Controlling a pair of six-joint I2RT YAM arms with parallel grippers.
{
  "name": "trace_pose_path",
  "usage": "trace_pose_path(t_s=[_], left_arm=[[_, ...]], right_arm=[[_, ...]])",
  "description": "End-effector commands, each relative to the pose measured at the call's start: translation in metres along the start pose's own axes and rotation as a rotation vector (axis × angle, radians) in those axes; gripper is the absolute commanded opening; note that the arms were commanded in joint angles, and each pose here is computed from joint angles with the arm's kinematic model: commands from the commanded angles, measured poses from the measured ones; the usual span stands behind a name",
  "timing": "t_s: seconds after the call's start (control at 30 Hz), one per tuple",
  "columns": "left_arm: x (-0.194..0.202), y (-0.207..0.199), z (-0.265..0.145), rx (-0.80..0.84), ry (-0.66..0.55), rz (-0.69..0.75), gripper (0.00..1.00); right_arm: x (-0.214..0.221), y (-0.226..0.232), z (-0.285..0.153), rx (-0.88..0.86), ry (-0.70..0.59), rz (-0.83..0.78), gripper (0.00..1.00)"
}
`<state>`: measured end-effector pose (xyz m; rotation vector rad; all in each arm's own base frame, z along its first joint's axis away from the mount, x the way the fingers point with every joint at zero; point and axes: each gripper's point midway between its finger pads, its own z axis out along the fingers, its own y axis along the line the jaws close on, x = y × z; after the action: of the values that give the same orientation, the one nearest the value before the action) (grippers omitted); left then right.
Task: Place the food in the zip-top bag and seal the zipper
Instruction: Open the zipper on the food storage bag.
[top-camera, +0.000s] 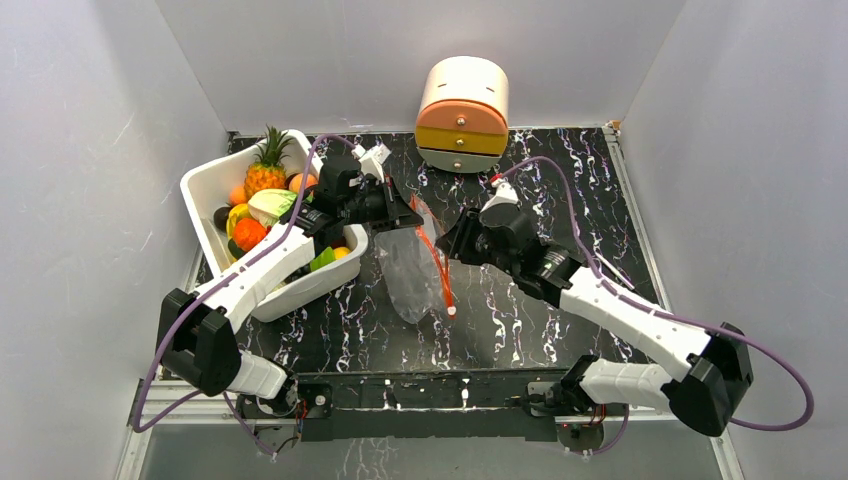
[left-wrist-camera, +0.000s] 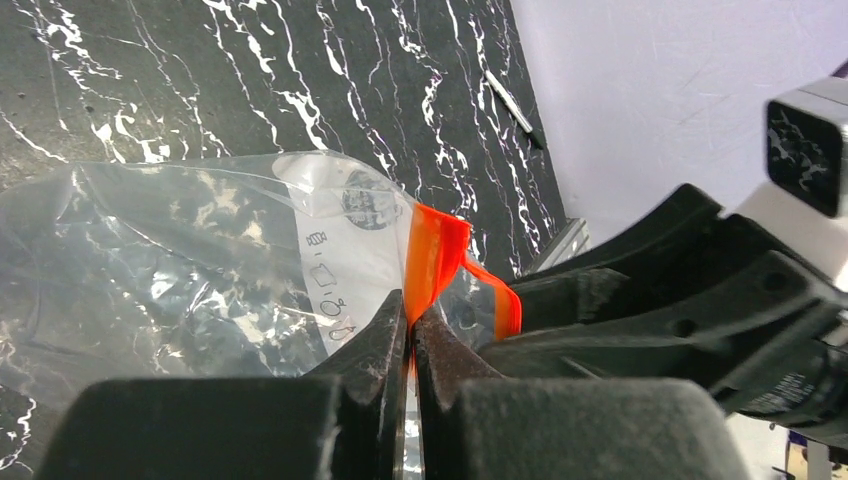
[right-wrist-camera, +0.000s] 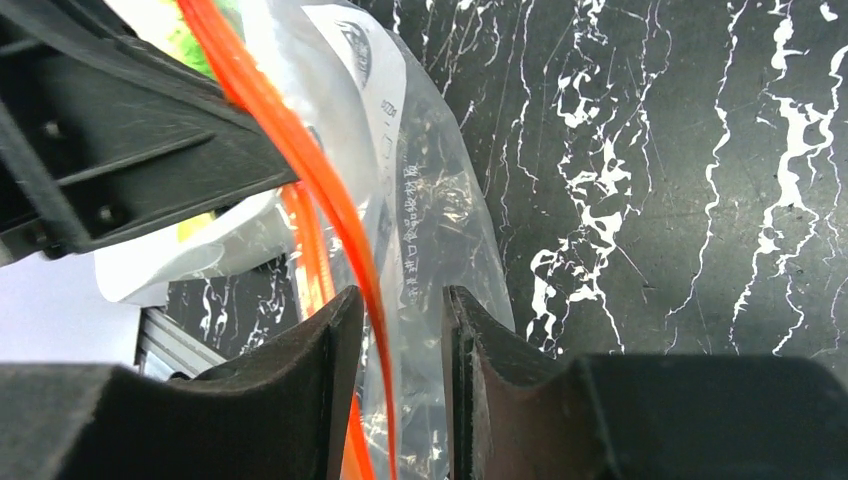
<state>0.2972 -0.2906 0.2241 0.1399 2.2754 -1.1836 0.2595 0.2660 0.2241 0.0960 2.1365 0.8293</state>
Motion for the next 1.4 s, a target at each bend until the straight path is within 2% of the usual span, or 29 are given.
trace_pose_path(t_s=[0.0, 0.13, 0.27, 0.43, 0.57, 0.73, 0.83, 0.9, 0.97, 1.0, 1.13, 1.27, 1.37], left_arm=[[-0.007, -0.029, -0.010, 0.095, -0.004, 0.026, 0.00], [-0.007, -0.025, -0.011, 0.069, 0.007, 0.070, 0.00], [-0.013, -0.021, -0.020, -0.007, 0.026, 0.156, 0.00], [-0.008, -0.049, -0.032, 0.128, 0.084, 0.251, 0.00], [0.006, -0.063, -0.037, 0.234, 0.150, 0.268, 0.00], [0.010, -0.054, -0.035, 0.199, 0.170, 0.259, 0.00], [0.007, -0.052, -0.033, 0.186, 0.156, 0.258, 0.00], [0.008, -0.053, -0.029, 0.203, 0.170, 0.252, 0.21], [0.009, -0.052, -0.026, 0.209, 0.188, 0.244, 0.46], [0.009, -0.051, -0.026, 0.207, 0.186, 0.244, 0.53], [-0.004, -0.040, -0.030, 0.099, 0.114, 0.268, 0.74], [-0.024, -0.021, -0.041, -0.084, 0.053, 0.301, 0.83], [-0.039, -0.003, -0.052, -0.229, -0.014, 0.311, 0.97]], right_arm=[[0.001, 0.004, 0.009, -0.014, -0.002, 0.001, 0.30], [-0.006, -0.007, 0.010, 0.049, -0.030, -0.048, 0.00], [-0.026, -0.031, -0.005, 0.189, -0.100, -0.104, 0.00], [-0.058, -0.057, -0.031, 0.314, -0.213, -0.112, 0.00], [-0.077, -0.080, -0.051, 0.405, -0.255, -0.130, 0.00], [-0.094, -0.106, -0.076, 0.537, -0.294, -0.142, 0.00], [-0.099, -0.103, -0.085, 0.515, -0.308, -0.148, 0.00], [-0.100, -0.093, -0.085, 0.445, -0.320, -0.147, 0.00], [-0.099, -0.084, -0.085, 0.386, -0.328, -0.139, 0.00], [-0.099, -0.083, -0.086, 0.379, -0.329, -0.134, 0.00], [-0.103, -0.090, -0.093, 0.425, -0.337, -0.152, 0.00], [-0.113, -0.097, -0.104, 0.504, -0.340, -0.201, 0.00], [-0.121, -0.108, -0.114, 0.614, -0.341, -0.226, 0.00]])
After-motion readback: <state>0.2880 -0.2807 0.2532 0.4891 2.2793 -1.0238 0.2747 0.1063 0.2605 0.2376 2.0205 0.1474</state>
